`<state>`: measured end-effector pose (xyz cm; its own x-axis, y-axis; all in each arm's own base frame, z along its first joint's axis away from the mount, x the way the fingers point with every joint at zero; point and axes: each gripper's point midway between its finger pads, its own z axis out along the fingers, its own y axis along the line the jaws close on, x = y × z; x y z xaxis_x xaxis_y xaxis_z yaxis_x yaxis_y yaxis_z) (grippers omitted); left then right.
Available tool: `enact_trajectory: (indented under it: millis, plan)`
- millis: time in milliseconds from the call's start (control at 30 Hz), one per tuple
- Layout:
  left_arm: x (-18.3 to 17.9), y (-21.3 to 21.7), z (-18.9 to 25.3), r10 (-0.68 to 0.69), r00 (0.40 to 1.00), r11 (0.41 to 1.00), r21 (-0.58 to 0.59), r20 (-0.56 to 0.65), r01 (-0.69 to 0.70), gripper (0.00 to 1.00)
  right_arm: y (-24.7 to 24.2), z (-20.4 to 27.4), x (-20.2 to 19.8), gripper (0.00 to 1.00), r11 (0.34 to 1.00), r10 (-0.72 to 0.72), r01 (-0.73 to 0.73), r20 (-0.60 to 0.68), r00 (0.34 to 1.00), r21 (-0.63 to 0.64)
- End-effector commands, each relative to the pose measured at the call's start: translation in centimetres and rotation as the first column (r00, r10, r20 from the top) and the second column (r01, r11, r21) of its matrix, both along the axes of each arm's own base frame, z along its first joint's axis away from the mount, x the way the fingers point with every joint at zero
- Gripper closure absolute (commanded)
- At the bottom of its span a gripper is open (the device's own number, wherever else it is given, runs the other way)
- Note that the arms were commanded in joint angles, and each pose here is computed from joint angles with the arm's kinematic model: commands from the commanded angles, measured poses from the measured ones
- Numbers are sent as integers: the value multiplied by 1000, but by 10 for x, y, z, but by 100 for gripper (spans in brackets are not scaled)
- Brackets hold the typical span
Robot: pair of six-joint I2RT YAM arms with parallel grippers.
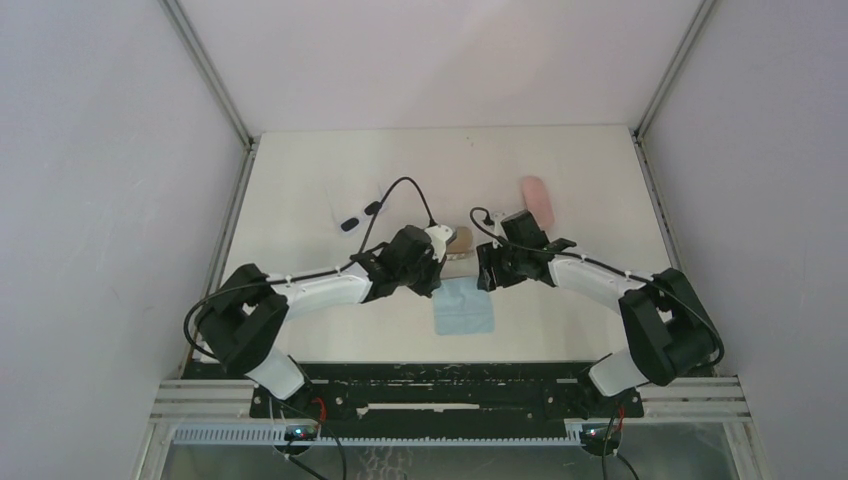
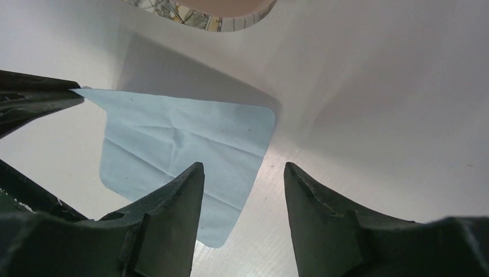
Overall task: Organize the sunglasses
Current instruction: Fold the glasses cleaning cloth at the center of the board.
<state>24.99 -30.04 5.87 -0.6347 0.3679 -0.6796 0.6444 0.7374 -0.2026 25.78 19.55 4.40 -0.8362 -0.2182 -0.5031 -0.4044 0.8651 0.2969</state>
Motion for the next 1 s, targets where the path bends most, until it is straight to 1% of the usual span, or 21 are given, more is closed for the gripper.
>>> enact_trajectory:
  millis: [0, 100, 333, 533, 633, 967]
  plan:
    - [10, 2, 0, 15, 999, 1000, 25, 28, -15, 100, 13, 3, 12, 46, 998, 31, -31, 10, 999, 49]
    - [14, 6, -9, 34, 999, 998, 61, 19, -35, 100, 15, -4, 16, 45, 999, 23, -23, -7, 1000, 41]
    - [22, 17, -21, 85, 996, 992, 92, -6, -84, 100, 13, -11, 30, 46, 1000, 7, -7, -24, 1000, -1]
    - [27, 18, -20, 93, 996, 993, 78, -12, -92, 100, 18, -17, 34, 53, 999, 41, -42, -62, 997, -15]
    - [28, 17, -20, 93, 996, 993, 76, -13, -92, 100, 20, -19, 31, 55, 997, 82, -83, -79, 994, -10]
    - [29, 14, -18, 81, 996, 995, 58, -19, -80, 100, 27, -29, 33, 57, 993, 112, -114, -109, 988, -17]
